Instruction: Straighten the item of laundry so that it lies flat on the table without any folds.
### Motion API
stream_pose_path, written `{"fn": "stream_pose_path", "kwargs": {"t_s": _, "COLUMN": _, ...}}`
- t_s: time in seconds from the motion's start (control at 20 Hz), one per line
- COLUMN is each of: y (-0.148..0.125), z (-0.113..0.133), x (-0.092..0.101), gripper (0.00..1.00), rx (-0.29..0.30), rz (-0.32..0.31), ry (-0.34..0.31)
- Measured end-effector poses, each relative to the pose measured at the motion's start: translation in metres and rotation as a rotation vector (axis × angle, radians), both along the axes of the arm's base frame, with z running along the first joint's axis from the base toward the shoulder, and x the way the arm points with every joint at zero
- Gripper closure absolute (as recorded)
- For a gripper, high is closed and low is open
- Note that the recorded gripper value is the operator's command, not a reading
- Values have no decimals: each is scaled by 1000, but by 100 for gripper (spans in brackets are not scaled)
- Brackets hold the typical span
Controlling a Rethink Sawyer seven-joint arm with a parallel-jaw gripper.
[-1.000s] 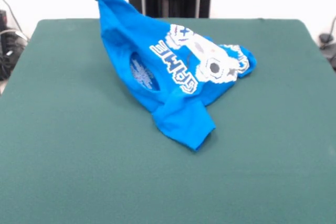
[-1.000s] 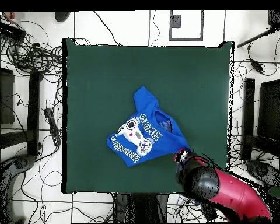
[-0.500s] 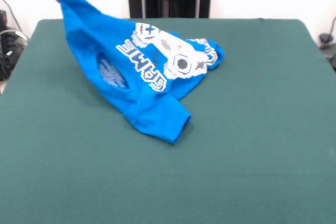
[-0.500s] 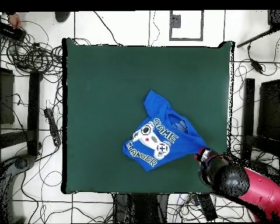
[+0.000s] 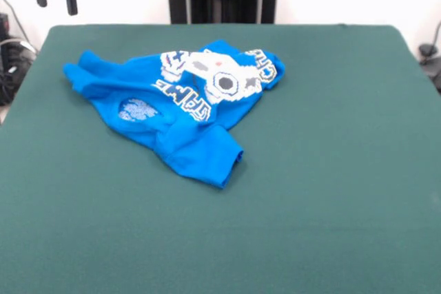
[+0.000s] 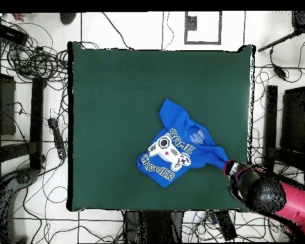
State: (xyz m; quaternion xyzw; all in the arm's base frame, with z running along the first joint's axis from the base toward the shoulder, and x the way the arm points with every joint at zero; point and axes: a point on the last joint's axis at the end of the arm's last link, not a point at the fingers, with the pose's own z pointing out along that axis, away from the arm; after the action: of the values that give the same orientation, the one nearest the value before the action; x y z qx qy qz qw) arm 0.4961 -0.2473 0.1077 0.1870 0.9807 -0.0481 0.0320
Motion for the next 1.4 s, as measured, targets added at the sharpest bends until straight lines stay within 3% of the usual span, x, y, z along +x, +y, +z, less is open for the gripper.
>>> {"fn": "stream_pose_path", "kwargs": {"t_s": 0.75, "y": 25, "z": 3, "x": 16, "gripper": 0, "rx": 13, "rz": 59, "ry": -6}}
{"fn": "stream_pose_path", "kwargs": {"t_s": 1.0, "y": 47, "z": 2, "x": 24, "gripper": 0, "rx": 15, "rz": 100, "ry": -4}}
{"fn": "stream_pose_path", "kwargs": {"t_s": 1.4, "y": 104, "z": -14, "x": 36, "gripper": 0, "rx": 40, "rz": 199, "ry": 13}}
